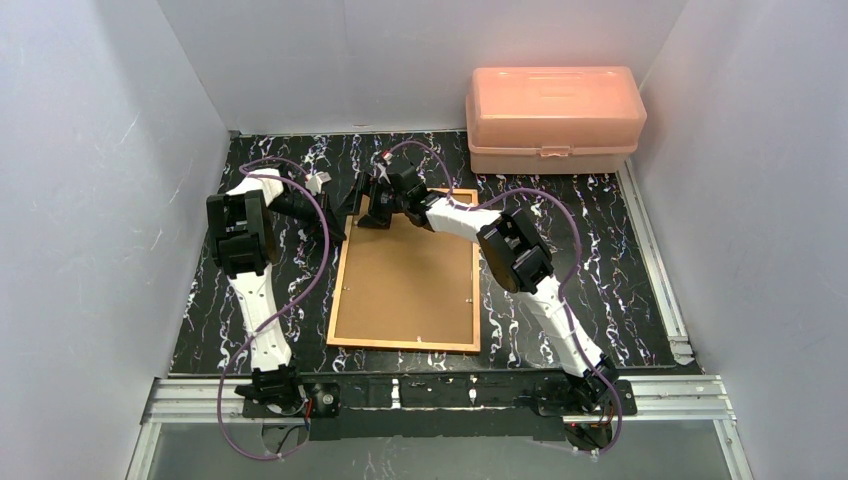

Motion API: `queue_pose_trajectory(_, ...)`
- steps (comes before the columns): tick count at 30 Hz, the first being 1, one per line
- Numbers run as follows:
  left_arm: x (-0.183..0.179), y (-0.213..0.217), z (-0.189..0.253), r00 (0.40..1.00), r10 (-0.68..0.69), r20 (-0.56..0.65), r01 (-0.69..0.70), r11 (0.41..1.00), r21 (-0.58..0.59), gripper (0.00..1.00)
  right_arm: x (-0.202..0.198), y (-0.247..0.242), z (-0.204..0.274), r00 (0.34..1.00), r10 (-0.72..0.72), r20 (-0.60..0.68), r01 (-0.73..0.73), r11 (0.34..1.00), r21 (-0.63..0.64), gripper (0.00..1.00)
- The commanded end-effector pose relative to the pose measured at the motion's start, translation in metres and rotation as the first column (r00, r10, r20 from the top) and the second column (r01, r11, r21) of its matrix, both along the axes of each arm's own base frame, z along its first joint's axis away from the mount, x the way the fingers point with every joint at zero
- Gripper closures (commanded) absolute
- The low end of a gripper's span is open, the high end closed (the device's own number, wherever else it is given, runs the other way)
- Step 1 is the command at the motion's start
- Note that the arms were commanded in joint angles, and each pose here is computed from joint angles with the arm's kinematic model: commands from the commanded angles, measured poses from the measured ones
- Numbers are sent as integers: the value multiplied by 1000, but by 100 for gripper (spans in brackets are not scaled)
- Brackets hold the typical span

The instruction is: Put the photo into the frame

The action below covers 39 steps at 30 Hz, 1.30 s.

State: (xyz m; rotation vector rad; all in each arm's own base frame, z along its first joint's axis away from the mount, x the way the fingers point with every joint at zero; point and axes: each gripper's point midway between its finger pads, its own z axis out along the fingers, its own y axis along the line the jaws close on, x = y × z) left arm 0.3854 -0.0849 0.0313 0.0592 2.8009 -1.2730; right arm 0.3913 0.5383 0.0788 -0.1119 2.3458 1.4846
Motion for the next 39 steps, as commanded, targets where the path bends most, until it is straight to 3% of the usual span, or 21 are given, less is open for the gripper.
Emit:
queue_pose_trajectory(1,-15,-3,-4,999,-41,-16,42,999,23,89,4,7,-16,1000,-20,13,20,999,-34,1)
queue_pose_trajectory(21,-18,-4,-3,999,-48,-20,48,999,18,90,-6,18,-18,999,34,-8,-34,999,4,1)
queue_pose_trajectory(39,-20,-3,-1,998,-53,-21,54,998,17,91,-7,19,-2,989,128,72,-129,992,9,1)
